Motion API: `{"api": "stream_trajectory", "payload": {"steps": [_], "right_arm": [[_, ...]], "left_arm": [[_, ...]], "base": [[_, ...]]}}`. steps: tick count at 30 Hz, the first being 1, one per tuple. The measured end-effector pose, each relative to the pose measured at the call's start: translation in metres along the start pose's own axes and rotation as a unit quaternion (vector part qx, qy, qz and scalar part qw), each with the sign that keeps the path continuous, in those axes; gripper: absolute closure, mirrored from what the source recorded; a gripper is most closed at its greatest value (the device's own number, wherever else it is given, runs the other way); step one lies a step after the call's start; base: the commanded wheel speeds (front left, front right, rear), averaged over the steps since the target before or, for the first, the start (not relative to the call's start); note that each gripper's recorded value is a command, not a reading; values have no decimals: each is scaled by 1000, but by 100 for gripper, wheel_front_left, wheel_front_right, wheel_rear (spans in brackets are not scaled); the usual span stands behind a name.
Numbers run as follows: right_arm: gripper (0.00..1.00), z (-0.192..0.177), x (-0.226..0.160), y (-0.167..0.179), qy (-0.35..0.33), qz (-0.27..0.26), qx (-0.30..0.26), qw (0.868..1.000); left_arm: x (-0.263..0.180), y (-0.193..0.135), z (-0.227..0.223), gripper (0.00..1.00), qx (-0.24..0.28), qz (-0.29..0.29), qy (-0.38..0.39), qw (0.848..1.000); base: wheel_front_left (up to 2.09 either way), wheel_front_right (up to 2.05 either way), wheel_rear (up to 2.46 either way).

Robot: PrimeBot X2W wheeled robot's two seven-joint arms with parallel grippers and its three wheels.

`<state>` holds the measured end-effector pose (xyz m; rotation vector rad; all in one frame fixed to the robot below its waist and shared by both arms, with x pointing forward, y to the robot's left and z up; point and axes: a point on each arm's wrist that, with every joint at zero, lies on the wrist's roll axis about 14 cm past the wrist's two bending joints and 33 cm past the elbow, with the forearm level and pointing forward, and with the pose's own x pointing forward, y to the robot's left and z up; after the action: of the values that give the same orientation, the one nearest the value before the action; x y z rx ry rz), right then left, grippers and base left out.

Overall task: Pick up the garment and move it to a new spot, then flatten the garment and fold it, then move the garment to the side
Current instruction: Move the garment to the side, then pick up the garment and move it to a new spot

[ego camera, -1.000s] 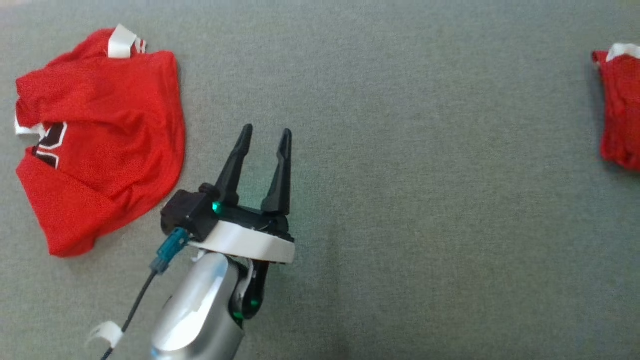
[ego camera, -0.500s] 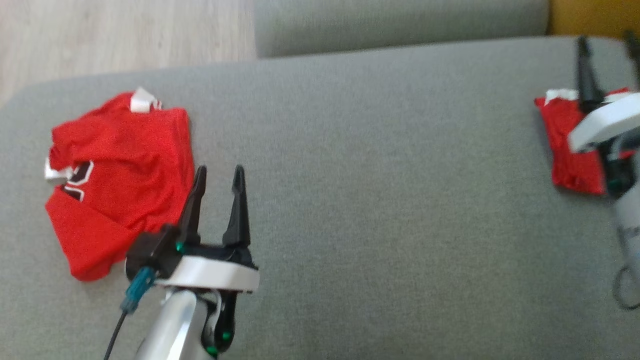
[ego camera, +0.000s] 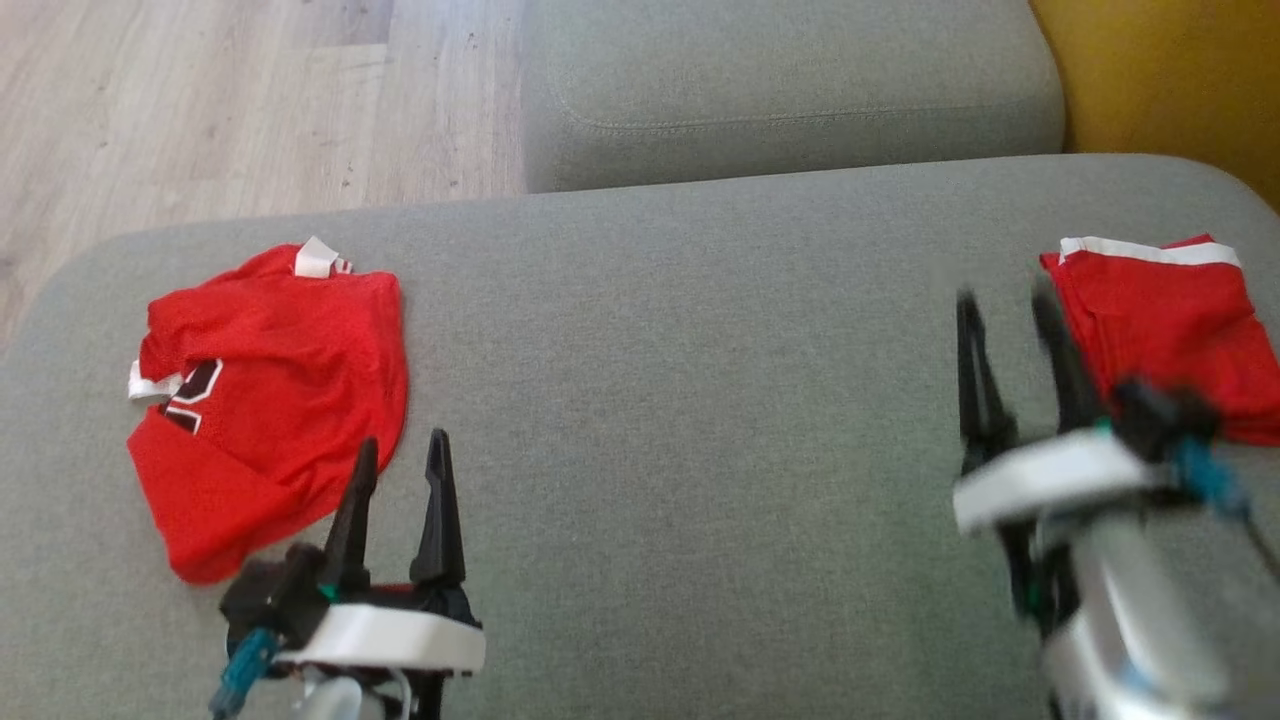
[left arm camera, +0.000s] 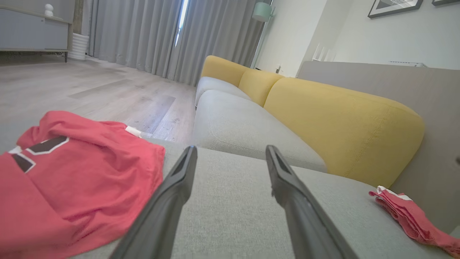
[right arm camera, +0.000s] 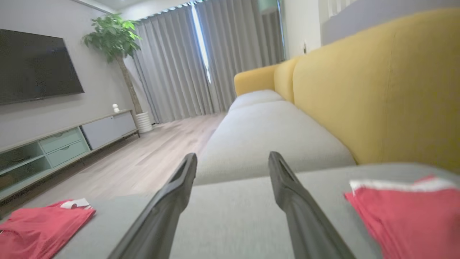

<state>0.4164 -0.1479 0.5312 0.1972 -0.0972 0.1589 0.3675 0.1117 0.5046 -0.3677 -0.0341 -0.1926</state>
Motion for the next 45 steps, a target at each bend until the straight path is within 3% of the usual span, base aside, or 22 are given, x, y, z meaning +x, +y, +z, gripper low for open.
{"api": "stream_trajectory", "payload": {"steps": [5,11,35,45], "right_arm": [[0,-34,-43,-7,39,-22,13,999],[0,-42,-61,-5,47,-28,22,998],[0,-32,-59,-5,32,-26,18,999],[0,-38,-50,29,41,26,19,999]], "left_arm": [[-11,7,-11,0,-7,9,15,1000],[-15,10,-12,0,-10,13,16,1000],[-17,14,-7,0,-11,18,8,1000],[-28,31,0,0,-8,49,-4,999]], "base": [[0,0,0],[0,0,0],[0,0,0],[0,0,0]]}}
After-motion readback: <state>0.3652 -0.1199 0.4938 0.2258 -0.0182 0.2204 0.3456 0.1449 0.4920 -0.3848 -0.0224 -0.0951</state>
